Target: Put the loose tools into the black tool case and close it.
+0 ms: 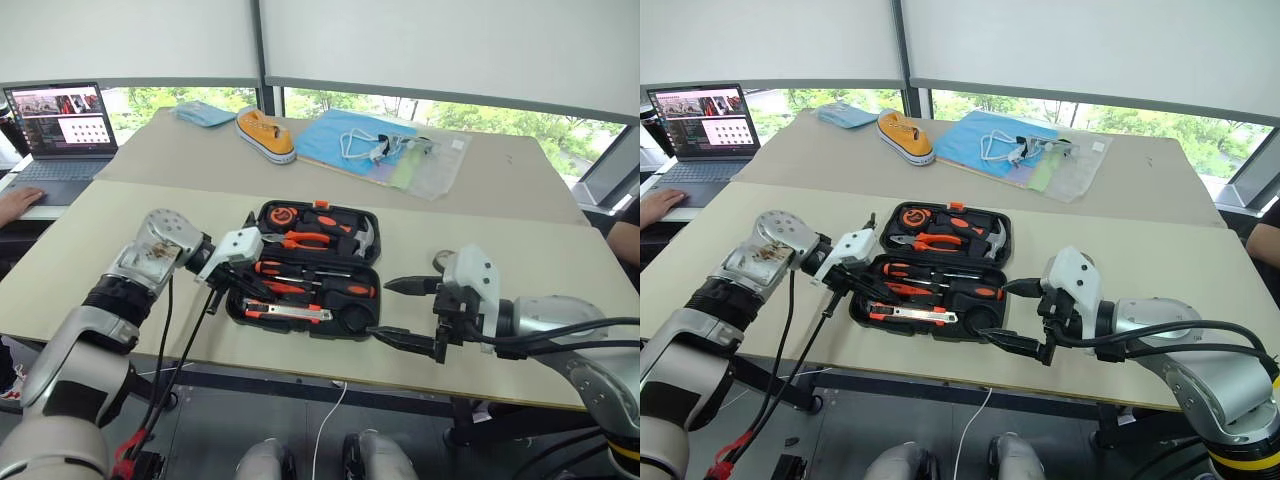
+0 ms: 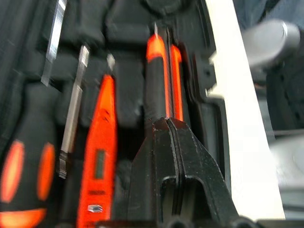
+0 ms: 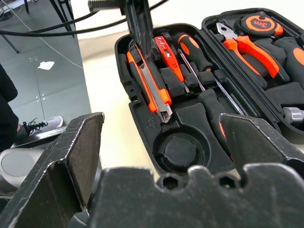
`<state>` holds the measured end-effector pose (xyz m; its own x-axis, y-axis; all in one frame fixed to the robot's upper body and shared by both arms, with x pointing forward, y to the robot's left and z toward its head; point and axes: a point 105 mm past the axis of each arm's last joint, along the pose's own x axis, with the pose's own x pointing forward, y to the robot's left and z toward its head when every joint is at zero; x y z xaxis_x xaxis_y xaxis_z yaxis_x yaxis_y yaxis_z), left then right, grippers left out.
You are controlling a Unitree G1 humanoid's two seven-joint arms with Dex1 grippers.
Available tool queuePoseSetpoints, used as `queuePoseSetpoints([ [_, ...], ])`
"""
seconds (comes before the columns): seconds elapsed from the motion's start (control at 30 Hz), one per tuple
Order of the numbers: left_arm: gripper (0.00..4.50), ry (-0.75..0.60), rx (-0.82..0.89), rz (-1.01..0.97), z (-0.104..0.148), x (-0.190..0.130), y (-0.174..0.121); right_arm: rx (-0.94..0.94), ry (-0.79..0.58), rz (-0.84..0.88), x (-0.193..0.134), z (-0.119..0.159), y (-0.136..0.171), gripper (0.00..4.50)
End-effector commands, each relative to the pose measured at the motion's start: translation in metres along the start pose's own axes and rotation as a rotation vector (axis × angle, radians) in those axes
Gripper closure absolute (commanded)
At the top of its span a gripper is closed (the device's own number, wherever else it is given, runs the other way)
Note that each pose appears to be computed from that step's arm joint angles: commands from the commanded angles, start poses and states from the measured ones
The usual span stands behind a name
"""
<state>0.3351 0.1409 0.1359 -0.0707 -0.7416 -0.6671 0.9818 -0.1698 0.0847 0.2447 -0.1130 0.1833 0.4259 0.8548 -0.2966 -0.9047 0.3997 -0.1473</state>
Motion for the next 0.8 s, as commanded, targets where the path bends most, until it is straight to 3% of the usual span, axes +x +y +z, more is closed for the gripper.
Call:
queuePoseSetpoints([
  [0.03,4.46,0.044,0.038,0.022,-0.006,0.005,0.005,-0.027,-0.016,-0.022,-0.006,0.006,-0.001,0.0],
  [0.17,4.46,0.06,0.038,0.072,-0.014,0.008,0.015,-0.027,-0.015,-0.025,-0.007,0.006,-0.001,0.0],
  [0.57,4.46,-0.074,-0.031,0.096,0.012,-0.022,0.018,-0.027,-0.007,-0.022,-0.008,0.005,0.0,0.0],
  [0.8,4.46,0.007,-0.007,0.067,-0.007,-0.011,0.013,-0.028,-0.008,-0.018,-0.006,0.005,-0.001,0.0],
])
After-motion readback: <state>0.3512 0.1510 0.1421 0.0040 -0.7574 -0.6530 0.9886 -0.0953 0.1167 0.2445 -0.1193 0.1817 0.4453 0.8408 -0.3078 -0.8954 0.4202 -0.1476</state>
